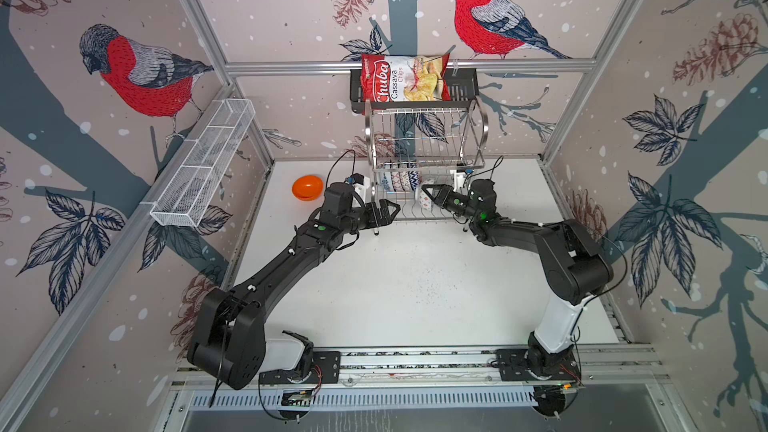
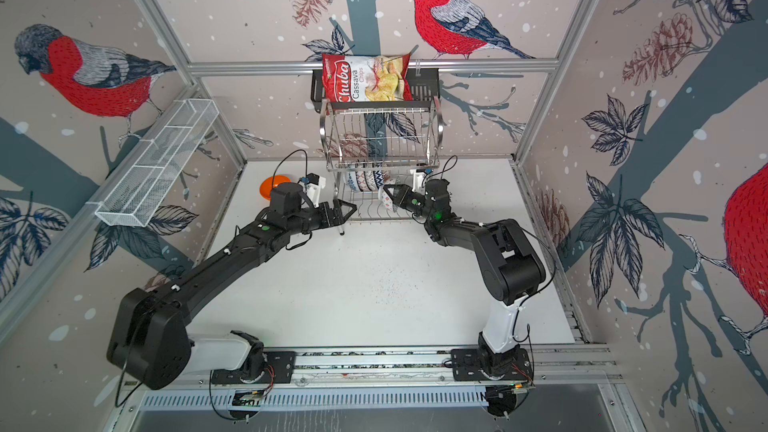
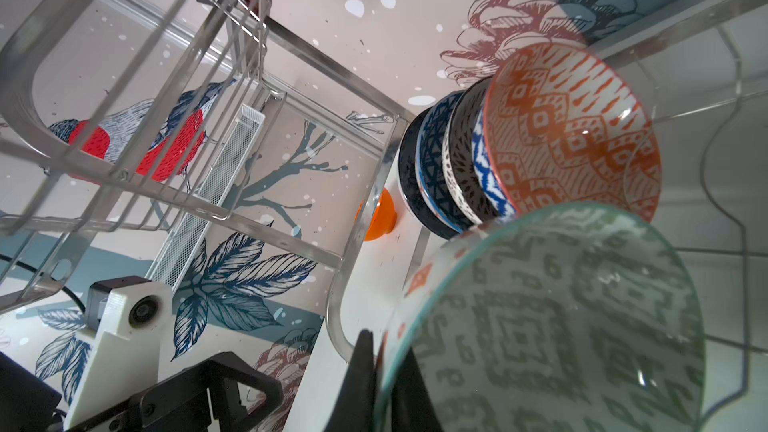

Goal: Load the bowls into the dish rack

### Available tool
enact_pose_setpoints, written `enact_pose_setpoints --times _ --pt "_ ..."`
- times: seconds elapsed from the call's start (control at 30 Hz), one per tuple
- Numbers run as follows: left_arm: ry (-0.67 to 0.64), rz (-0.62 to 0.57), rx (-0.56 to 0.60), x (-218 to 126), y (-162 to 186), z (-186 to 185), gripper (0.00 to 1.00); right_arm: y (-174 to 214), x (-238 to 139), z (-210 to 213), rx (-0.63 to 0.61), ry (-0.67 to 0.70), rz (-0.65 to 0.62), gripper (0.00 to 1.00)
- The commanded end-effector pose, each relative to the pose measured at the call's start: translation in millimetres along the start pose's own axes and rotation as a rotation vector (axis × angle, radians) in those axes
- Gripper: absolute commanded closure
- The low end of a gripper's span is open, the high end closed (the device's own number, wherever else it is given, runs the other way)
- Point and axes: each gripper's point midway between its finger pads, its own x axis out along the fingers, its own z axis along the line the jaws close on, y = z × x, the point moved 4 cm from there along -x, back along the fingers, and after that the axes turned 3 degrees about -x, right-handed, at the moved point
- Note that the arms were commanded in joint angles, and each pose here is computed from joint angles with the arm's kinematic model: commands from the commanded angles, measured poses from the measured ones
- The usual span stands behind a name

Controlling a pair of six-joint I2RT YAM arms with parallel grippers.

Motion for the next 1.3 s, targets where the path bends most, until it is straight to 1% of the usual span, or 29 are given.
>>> enact_pose_setpoints --times 0.0,0.33,0.6,0.73,0.97,1.13,1.27 --pt "0.039 -0.029 0.016 -3.0 -7.3 -7.0 0.02 -16.0 1.8 7.3 -0.056 -0.044 -0.065 0.99" --pt "0.048 -0.031 0.003 -4.1 -8.9 -5.2 0.02 -14.3 9.8 -3.0 -0.078 -0.032 -0.064 0.97" --pt "0.049 -0.036 -0.001 -5.2 -10.1 -4.6 0.02 -16.5 19.2 -14.9 -0.142 0.026 -0.051 0.95" --pt "0.053 -0.030 -0.005 -3.5 -9.7 -3.6 0.02 -17.4 21.0 -15.8 -0.171 0.033 -0.047 0.94" --pt "0.050 -0.034 -0.012 -4.3 -11.5 -1.2 0.02 -15.3 17.7 -13.7 -0.184 0.043 -0.046 0.94" --pt "0.050 -0.036 -0.015 -4.5 -12.0 -0.8 0.02 -14.7 12.6 -12.7 -0.211 0.092 -0.059 0.94" --pt "0.052 -0.033 -0.016 -4.1 -11.2 -0.6 0.02 -19.0 9.2 -17.2 -0.205 0.128 -0.100 0.93"
